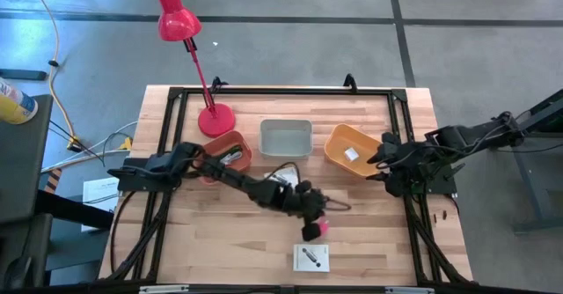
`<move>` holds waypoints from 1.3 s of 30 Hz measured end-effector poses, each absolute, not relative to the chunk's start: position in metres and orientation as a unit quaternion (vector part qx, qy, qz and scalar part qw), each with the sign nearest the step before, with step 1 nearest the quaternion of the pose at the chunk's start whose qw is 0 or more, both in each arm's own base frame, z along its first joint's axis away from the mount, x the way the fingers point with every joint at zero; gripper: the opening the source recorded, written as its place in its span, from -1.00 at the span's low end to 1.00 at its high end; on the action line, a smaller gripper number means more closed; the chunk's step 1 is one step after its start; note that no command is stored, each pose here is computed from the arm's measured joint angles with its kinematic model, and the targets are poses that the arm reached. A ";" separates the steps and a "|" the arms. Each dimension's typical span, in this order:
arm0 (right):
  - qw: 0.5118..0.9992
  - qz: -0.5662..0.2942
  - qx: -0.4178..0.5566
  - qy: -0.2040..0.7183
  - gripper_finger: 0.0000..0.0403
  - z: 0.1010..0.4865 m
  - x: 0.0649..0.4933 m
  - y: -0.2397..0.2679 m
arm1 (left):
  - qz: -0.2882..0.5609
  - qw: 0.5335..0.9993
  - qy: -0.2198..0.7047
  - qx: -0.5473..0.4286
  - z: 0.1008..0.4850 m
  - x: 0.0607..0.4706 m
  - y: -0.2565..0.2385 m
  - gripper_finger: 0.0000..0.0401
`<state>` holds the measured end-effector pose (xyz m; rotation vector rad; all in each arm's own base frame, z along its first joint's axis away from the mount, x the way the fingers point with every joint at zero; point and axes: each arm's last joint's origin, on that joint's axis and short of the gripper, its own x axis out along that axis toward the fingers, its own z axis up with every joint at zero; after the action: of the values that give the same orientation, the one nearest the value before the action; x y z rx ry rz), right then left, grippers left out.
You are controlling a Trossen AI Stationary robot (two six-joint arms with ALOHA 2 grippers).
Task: Pick and place items into bin
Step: Put the pink charger adapter into the orange bin
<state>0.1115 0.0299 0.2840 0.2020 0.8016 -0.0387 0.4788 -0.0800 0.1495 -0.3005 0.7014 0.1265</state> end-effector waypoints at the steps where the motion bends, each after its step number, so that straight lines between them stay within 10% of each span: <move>1: 0.915 -0.017 0.102 0.389 0.18 0.284 0.111 0.030 | 0.061 0.927 0.339 -0.148 0.150 0.480 -0.075 -0.94; 16: 0.923 0.112 0.087 0.359 0.18 0.278 0.135 0.066 | -0.095 0.856 0.506 0.047 0.194 0.426 -0.085 -1.00; 27: 0.933 0.107 0.034 0.341 0.18 0.251 0.196 0.094 | -0.009 0.793 0.563 0.231 0.253 0.365 -0.094 -1.00; 39: 0.897 0.159 0.065 0.407 0.18 0.176 0.255 0.127 | 0.032 0.804 0.556 0.208 0.269 0.302 -0.074 -1.00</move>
<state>0.2553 0.1272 0.1761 0.1351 0.8429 0.3296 0.3015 -0.0740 0.2691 0.4464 1.1907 0.0685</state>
